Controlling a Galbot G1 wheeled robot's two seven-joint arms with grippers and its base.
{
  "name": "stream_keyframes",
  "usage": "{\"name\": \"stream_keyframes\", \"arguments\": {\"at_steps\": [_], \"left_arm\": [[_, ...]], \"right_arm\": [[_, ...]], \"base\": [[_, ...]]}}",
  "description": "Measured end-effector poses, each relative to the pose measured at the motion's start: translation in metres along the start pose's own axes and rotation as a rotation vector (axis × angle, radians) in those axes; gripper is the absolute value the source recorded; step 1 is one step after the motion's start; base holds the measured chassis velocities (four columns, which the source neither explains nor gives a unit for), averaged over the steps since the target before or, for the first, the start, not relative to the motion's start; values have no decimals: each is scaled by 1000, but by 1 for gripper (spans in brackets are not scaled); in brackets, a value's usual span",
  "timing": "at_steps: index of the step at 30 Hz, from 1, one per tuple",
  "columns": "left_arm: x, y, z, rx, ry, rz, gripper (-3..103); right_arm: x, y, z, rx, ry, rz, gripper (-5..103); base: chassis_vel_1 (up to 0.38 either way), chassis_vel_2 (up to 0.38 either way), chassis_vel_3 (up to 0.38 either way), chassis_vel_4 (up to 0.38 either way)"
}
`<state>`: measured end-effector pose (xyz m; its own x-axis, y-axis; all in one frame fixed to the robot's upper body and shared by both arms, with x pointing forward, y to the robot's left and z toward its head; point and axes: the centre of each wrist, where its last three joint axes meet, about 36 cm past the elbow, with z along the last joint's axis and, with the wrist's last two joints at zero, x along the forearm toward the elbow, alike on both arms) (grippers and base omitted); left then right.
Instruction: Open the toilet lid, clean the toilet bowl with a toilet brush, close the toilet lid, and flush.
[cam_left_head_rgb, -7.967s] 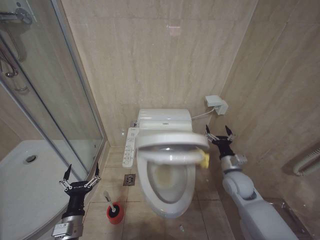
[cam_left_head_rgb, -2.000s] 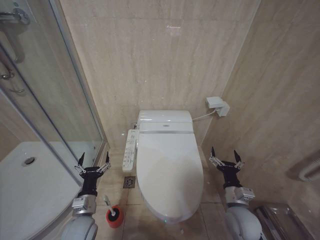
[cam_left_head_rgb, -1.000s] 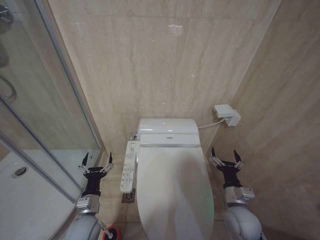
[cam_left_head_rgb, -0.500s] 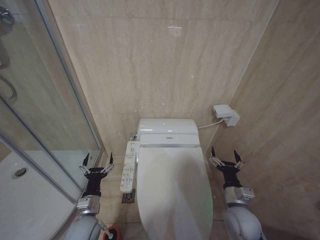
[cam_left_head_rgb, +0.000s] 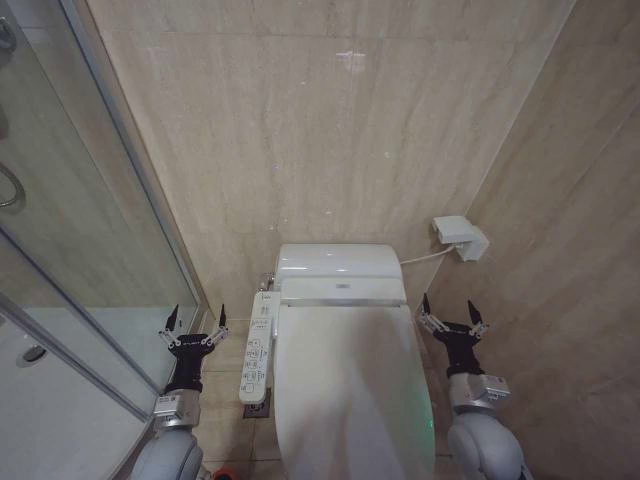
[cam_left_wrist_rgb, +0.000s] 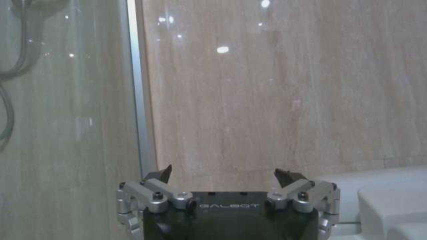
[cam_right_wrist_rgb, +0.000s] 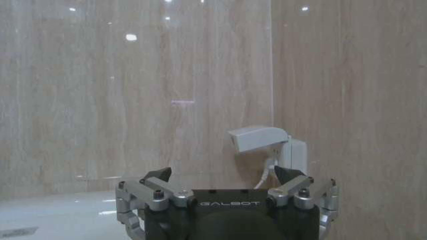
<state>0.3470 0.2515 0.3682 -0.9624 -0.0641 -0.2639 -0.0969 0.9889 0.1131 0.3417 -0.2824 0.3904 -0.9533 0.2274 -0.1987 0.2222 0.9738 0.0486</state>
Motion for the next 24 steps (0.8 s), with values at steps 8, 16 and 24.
{"name": "stream_keyframes", "arguments": {"at_steps": [8, 16, 24], "left_arm": [[0, -1, 0, 3, 0, 1, 100], [-1, -2, 3, 3, 5, 2, 100], [-2, -4, 7, 0, 10, 5, 100]], "right_arm": [[0, 0, 0, 0, 0, 0, 100], [0, 0, 0, 0, 0, 0, 100], [0, 0, 0, 0, 0, 0, 100]], "base": [[-43, 46, 37, -47], [-68, 52, 57, -58], [0, 0, 0, 0]]}}
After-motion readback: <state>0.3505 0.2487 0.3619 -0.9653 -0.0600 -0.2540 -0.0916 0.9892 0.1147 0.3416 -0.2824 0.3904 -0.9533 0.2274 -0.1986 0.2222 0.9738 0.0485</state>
